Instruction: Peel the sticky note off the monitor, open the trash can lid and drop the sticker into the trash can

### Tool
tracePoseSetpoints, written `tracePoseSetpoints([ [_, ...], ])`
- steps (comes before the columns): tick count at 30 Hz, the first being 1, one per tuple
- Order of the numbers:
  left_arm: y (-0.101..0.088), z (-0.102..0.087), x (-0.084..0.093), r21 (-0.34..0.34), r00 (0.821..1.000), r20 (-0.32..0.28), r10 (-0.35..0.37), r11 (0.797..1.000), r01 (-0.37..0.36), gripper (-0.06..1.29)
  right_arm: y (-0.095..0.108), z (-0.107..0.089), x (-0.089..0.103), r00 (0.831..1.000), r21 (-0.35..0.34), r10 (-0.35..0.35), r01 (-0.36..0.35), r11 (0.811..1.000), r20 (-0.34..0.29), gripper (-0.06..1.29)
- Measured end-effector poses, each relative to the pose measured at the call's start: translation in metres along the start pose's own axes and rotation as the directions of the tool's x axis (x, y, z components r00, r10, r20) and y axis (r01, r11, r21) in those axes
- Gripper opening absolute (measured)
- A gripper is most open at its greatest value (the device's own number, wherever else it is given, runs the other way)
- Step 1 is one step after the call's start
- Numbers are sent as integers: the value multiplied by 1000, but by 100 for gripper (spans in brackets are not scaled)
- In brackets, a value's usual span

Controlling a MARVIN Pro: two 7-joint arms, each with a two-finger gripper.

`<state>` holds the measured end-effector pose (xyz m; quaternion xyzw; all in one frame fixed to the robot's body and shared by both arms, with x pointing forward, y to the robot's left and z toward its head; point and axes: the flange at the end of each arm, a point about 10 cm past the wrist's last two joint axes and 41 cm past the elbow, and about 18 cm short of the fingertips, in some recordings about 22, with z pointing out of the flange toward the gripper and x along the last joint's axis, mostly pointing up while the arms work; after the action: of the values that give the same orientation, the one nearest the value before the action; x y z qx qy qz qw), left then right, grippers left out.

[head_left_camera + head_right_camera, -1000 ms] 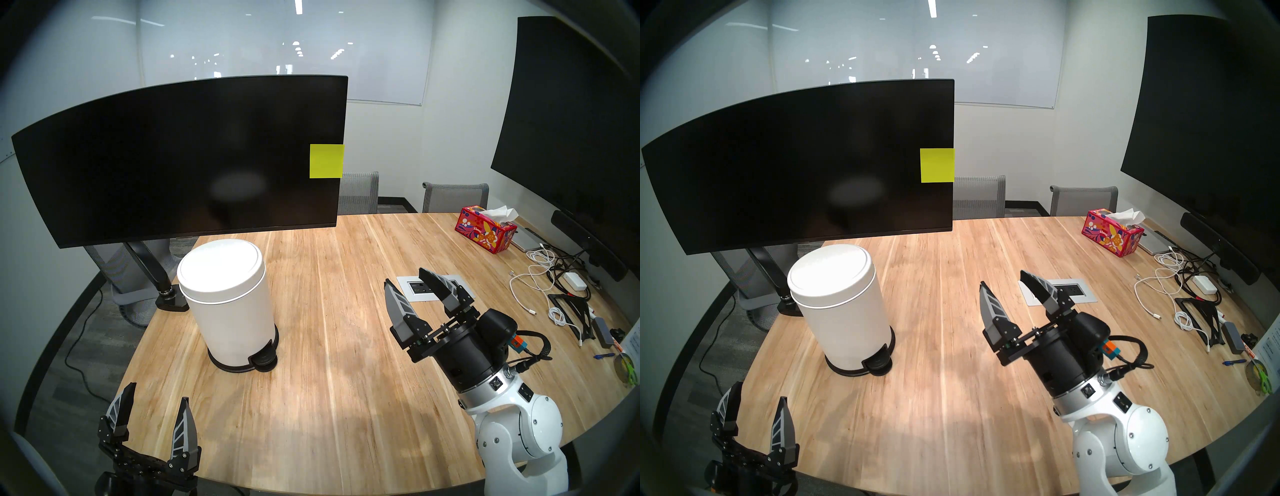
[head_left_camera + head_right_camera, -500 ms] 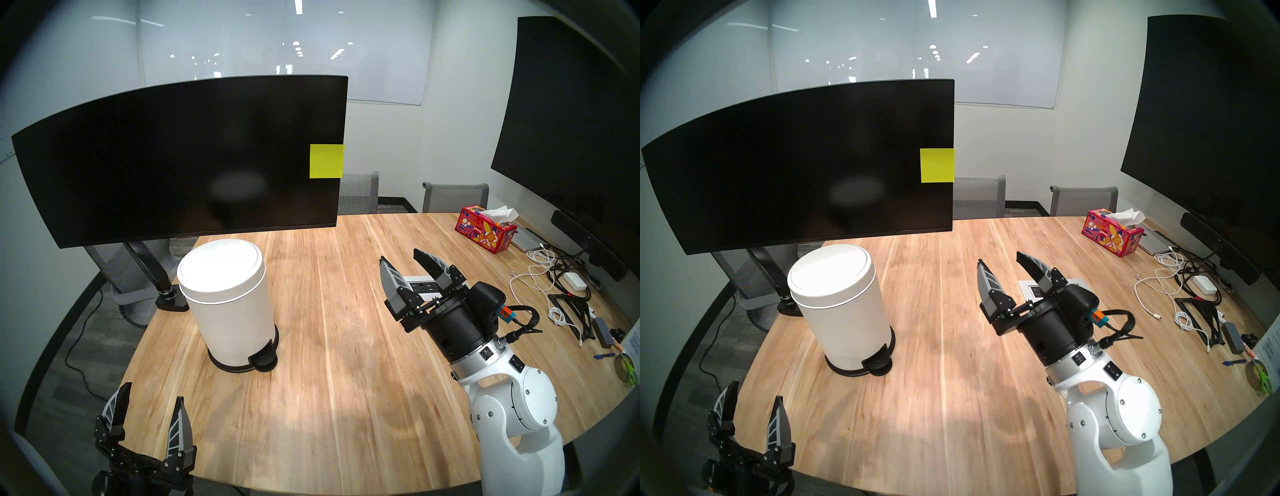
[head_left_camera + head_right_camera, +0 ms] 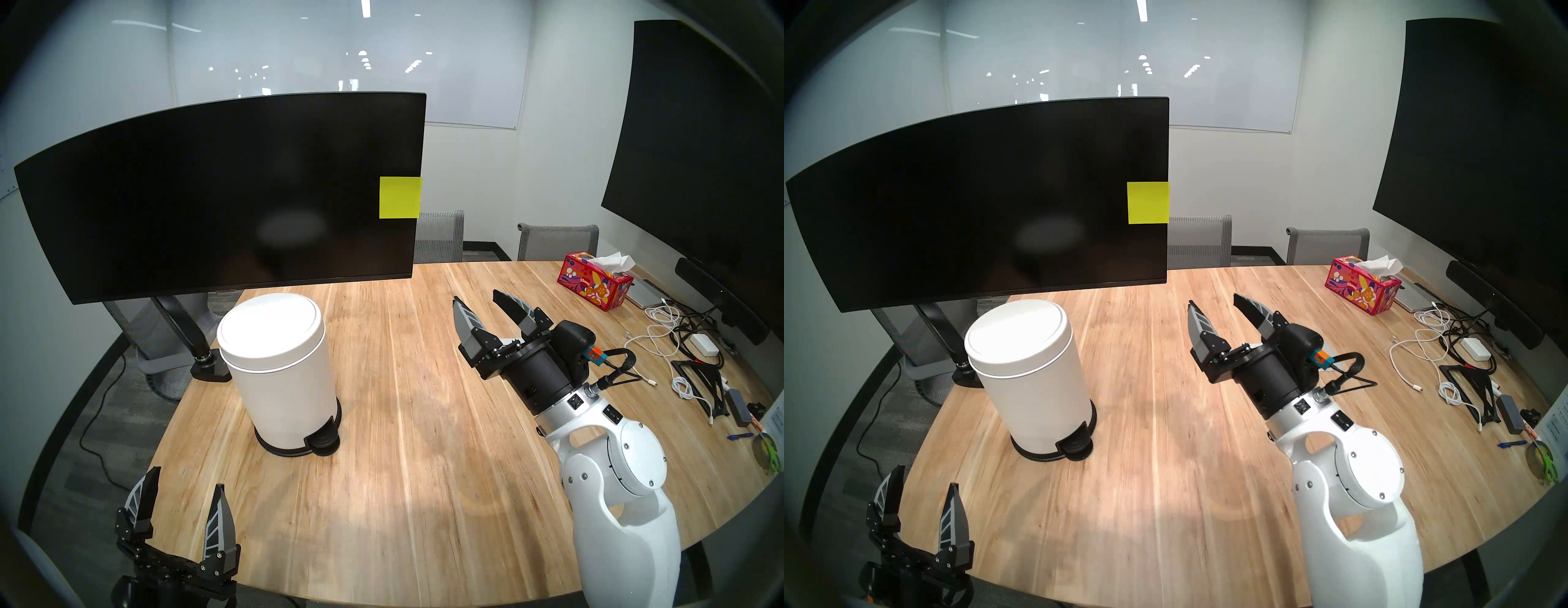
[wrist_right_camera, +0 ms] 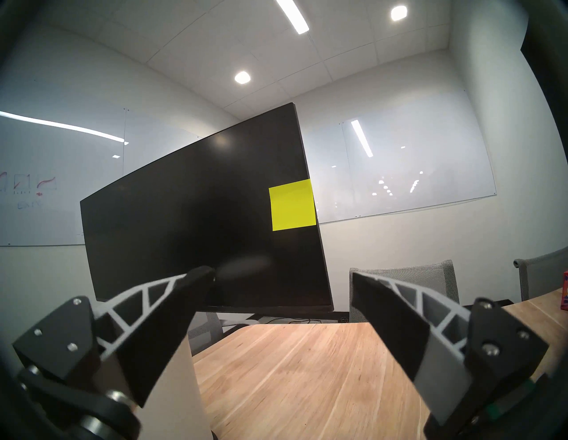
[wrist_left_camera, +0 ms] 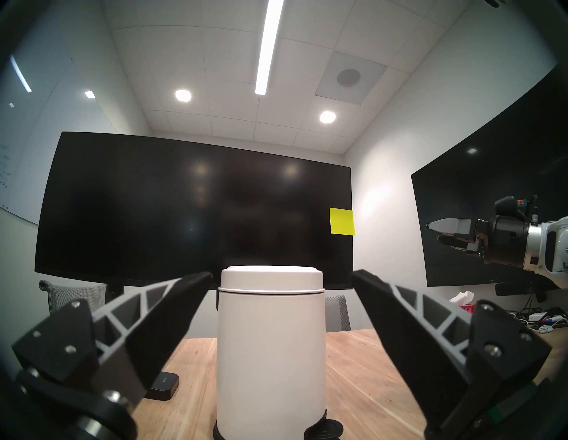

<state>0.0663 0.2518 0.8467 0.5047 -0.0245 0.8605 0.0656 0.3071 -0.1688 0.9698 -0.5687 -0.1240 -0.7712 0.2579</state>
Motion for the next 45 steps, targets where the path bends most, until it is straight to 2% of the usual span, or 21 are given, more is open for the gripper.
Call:
tracePoseSetpoints([
  [15,4,5,-2,-1,1000,-21,-22,1000,22,123,12,35,11,999,2,-30,30,1000,-28,123],
  [26,7,10,-3,-9,999,-37,-34,999,34,123,14,63,-2,999,76,-39,39,996,-3,123],
  [36,7,11,-1,-14,999,-39,-34,999,34,123,10,87,9,998,156,-56,62,986,-42,123],
  [45,8,11,2,-18,998,-40,-39,999,38,123,22,102,19,995,188,-68,81,979,-71,123],
])
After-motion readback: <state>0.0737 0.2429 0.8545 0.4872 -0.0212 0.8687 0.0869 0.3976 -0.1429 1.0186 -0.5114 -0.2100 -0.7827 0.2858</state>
